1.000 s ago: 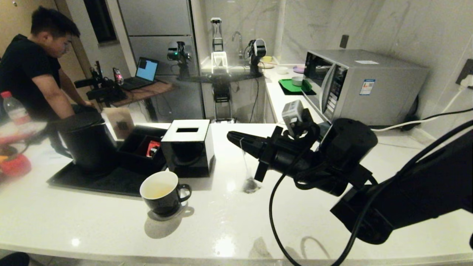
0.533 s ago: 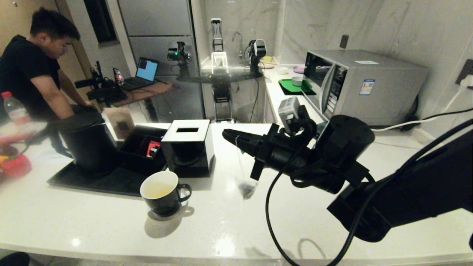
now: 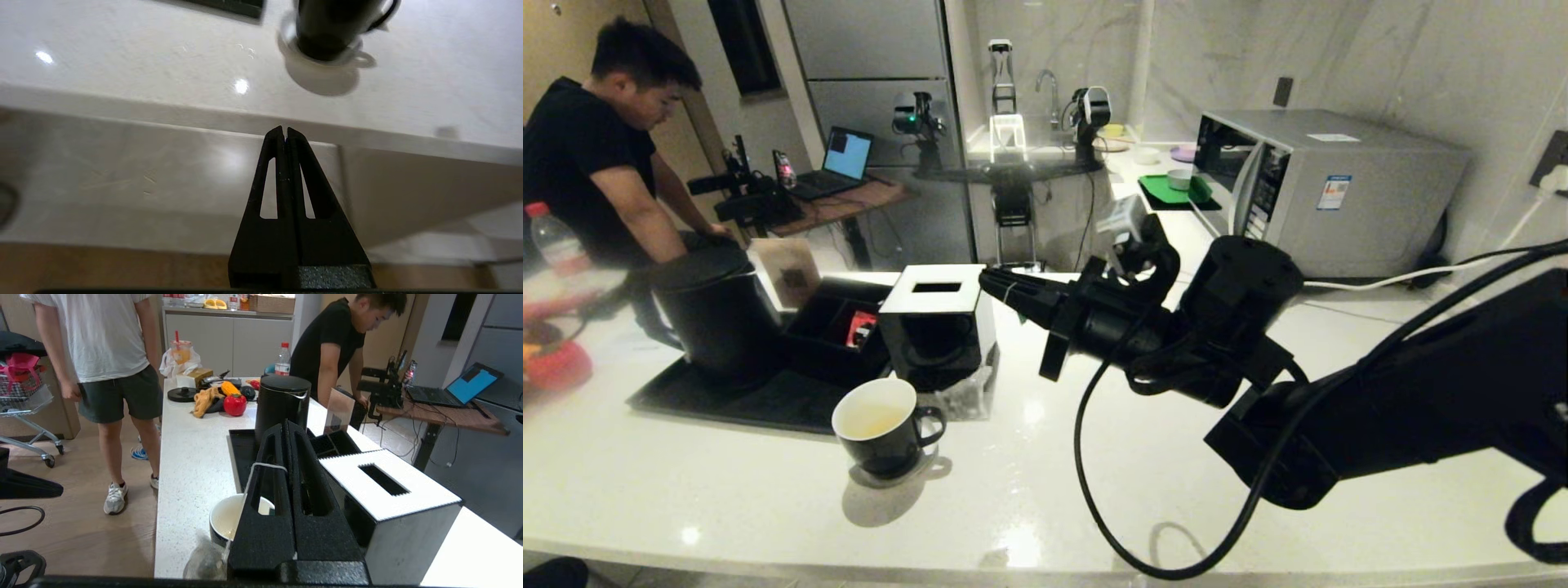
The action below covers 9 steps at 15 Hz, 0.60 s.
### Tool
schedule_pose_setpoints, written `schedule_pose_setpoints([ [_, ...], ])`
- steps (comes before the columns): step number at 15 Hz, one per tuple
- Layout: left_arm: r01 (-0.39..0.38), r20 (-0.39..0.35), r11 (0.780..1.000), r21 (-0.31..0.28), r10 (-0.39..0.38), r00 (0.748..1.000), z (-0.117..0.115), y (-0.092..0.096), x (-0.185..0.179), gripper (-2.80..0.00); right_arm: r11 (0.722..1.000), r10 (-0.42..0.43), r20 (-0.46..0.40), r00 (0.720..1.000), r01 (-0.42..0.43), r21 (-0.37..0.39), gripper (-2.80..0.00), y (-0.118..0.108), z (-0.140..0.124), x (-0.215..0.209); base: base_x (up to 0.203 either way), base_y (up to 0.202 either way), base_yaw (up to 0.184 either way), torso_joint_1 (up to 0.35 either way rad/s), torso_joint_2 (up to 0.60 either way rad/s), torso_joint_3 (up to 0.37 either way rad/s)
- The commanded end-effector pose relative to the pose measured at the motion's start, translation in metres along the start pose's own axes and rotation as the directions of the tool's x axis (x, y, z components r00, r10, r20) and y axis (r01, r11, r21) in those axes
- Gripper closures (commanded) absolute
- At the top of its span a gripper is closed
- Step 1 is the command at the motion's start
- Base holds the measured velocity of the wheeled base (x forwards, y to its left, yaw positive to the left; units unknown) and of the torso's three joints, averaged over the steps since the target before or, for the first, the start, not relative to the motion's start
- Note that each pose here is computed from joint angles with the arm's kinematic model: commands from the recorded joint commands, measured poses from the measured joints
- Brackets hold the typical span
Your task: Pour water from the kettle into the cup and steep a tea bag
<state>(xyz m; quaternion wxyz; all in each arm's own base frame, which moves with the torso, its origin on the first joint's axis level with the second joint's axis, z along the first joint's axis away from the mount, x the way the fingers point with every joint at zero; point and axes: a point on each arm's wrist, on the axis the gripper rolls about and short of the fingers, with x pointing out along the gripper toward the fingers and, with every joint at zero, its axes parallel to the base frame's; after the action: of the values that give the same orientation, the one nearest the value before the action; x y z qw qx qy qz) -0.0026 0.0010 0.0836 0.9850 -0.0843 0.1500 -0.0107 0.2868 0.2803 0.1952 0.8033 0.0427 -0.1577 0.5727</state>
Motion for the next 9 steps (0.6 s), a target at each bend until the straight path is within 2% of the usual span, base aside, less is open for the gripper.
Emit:
schedule_pose_setpoints([
  [1, -0.032, 0.069, 0.997, 0.075, 0.027, 0.997, -0.002, 0.000, -0.005, 0.00, 1.000, 0.004, 0.006, 1.000, -0.004, -0.003, 0.00, 0.000, -0.002, 0.002, 0.000, 0.000, 0.000, 0.000, 0.00, 0.000],
  [3, -0.035, 0.174, 0.984, 0.175, 0.004, 0.985, -0.008, 0.000, -0.013, 0.00, 1.000, 0.004, 0.008, 1.000, -0.004, -0.005, 0.00, 0.000, -0.002, 0.002, 0.000, 0.000, 0.000, 0.000, 0.00, 0.000],
  [4, -0.036, 0.197, 0.978, 0.203, -0.005, 0.980, -0.009, 0.000, -0.015, 0.00, 1.000, 0.006, 0.008, 1.000, -0.006, -0.005, 0.00, 0.000, -0.002, 0.002, 0.000, 0.000, 0.000, 0.000, 0.00, 0.000],
  [9, -0.043, 0.254, 0.970, 0.240, -0.020, 0.967, -0.013, 0.000, -0.019, 0.00, 0.998, 0.063, 0.029, 0.998, -0.063, 0.006, 0.00, 0.016, -0.005, 0.027, 0.000, 0.000, 0.000, 0.000, 0.00, 0.000],
])
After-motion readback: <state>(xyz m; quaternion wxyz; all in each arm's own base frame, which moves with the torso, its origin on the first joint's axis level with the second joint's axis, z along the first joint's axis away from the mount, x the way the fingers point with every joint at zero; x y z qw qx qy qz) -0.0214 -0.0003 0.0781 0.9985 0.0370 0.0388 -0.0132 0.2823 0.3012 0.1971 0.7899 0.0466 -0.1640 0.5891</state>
